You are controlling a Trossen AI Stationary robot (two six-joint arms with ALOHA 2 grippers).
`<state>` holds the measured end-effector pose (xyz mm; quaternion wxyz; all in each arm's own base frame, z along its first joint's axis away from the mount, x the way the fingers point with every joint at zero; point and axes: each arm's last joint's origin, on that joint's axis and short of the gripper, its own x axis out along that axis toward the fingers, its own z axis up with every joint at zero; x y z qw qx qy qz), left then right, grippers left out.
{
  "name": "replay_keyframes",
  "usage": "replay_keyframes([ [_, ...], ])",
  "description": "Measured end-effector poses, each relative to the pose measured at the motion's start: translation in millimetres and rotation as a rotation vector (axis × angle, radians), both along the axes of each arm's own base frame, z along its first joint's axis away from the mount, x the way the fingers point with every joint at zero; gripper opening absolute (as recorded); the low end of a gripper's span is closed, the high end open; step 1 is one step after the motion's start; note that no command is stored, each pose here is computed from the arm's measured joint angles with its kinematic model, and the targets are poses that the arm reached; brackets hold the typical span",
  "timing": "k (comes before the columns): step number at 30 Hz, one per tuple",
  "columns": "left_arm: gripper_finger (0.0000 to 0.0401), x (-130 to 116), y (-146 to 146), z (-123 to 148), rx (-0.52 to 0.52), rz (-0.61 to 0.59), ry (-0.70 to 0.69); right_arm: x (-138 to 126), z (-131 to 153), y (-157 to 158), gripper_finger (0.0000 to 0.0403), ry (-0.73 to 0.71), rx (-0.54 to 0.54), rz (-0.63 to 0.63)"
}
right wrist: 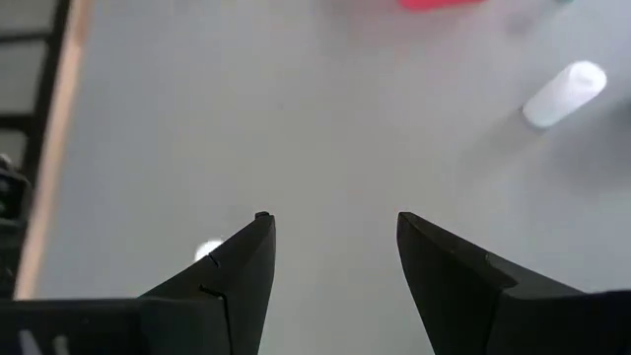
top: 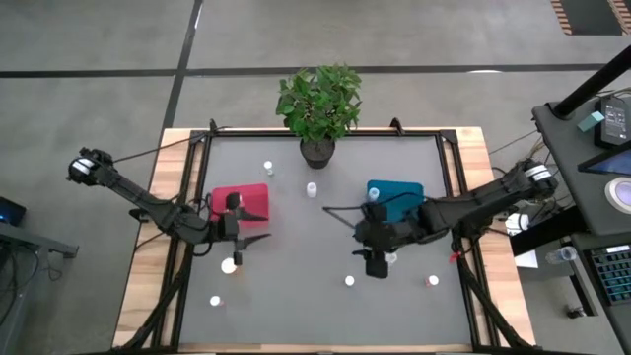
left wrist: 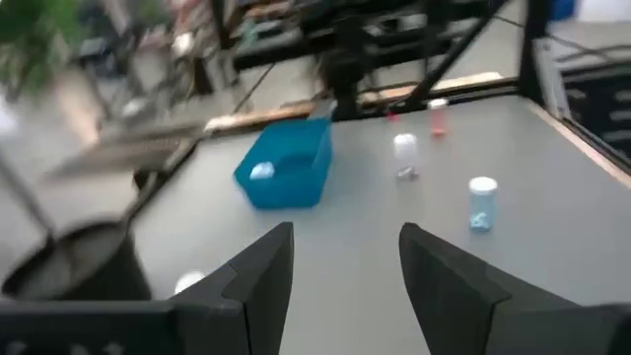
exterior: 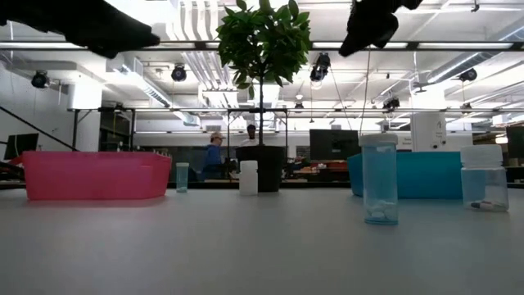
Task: Pick and place medicine bottles into bin by pill shape (circle, oval)
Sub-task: Put the bottom blue tablet bottle into the red bin
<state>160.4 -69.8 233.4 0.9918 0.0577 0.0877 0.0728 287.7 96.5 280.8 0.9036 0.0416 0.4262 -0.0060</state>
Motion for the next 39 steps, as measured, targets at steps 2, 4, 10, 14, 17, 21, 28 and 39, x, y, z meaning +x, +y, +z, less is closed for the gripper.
replay_keyframes([
  [2,0.0168,-3,2,0,-0.037,0.016,0.008,3,-7,6,0.0201,0.046,-0.024,0.024],
  [4,0.0168,-3,2,1,-0.048,0.016,-0.004,5,-16,12,0.0201,0.091,-0.045,0.058],
  [10,0.0168,4,-2,9,-0.095,0.013,-0.106,3,-45,30,0.0201,0.176,-0.083,0.118],
  [14,0.0168,11,-6,8,-0.037,0.004,-0.120,-1,-63,42,0.0201,0.178,-0.087,0.156],
  [17,0.0168,16,-8,7,-0.039,0.005,-0.138,-4,-74,51,0.0201,0.128,-0.074,0.192],
  [21,0.0168,19,-10,7,-0.030,0.004,-0.154,-9,-89,58,0.0201,0.098,-0.061,0.218],
  [28,0.0168,20,-11,18,-0.041,0.005,-0.183,-11,-115,60,0.0201,-0.008,-0.022,0.230],
  [39,0.0168,20,-11,18,-0.041,0.006,-0.187,-2,-139,64,0.0201,-0.094,-0.012,0.255],
])
